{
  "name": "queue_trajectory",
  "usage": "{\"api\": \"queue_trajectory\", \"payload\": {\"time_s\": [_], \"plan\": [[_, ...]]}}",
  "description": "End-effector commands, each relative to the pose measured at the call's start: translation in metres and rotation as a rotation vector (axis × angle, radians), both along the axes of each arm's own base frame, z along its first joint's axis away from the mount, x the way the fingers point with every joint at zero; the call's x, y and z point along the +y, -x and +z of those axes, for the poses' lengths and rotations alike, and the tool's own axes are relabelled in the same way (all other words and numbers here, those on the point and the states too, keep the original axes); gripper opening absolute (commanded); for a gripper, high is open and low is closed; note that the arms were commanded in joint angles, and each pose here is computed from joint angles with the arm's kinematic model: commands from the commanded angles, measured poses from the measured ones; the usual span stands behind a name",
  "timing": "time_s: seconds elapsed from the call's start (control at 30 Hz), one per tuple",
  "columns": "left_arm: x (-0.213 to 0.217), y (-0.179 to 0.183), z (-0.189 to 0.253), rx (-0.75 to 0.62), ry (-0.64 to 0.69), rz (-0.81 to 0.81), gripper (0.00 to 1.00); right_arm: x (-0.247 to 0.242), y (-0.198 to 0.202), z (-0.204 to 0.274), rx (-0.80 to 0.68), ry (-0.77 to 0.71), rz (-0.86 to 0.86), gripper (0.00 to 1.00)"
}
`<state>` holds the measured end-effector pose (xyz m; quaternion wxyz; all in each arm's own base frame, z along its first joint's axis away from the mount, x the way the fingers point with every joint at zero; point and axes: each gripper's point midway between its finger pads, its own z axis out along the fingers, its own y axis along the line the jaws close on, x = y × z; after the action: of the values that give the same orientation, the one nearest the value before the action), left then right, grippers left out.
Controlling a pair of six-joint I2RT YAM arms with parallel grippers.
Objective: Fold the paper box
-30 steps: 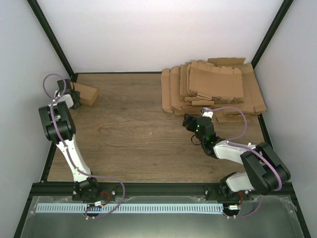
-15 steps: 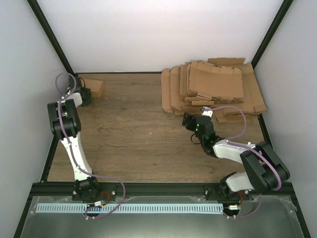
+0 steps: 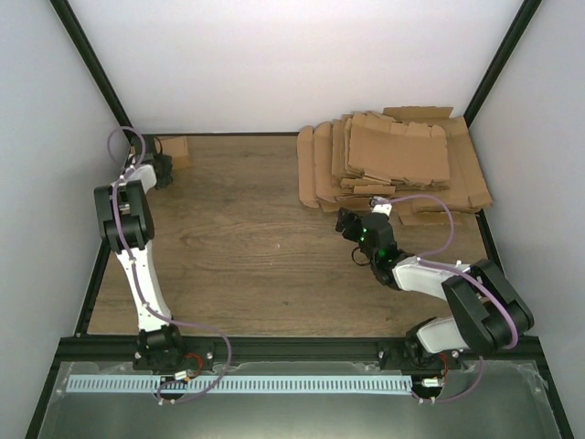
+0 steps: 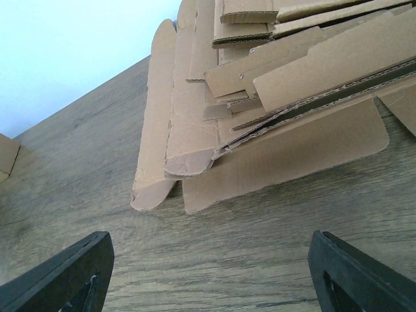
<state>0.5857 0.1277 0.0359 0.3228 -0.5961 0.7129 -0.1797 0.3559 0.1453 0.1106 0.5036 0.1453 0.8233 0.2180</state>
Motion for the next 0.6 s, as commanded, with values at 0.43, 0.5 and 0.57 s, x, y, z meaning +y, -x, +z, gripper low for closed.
{"api": "queue_trajectory", "payload": {"time_s": [0.43,0.5,0.57], "plan": [[0.042,-0.005,-0.009,0.030,-0.039,0.034,0.04,0.002,-0.011,0.018,-0.048,0.002,-0.006,0.85],[0.043,-0.005,-0.009,0.033,-0.040,0.030,0.04,0.003,-0.011,0.018,-0.047,0.001,-0.005,0.85],[0.041,-0.003,-0.008,0.039,-0.040,0.020,0.04,0.003,-0.011,0.017,-0.046,0.001,-0.002,0.85]]}}
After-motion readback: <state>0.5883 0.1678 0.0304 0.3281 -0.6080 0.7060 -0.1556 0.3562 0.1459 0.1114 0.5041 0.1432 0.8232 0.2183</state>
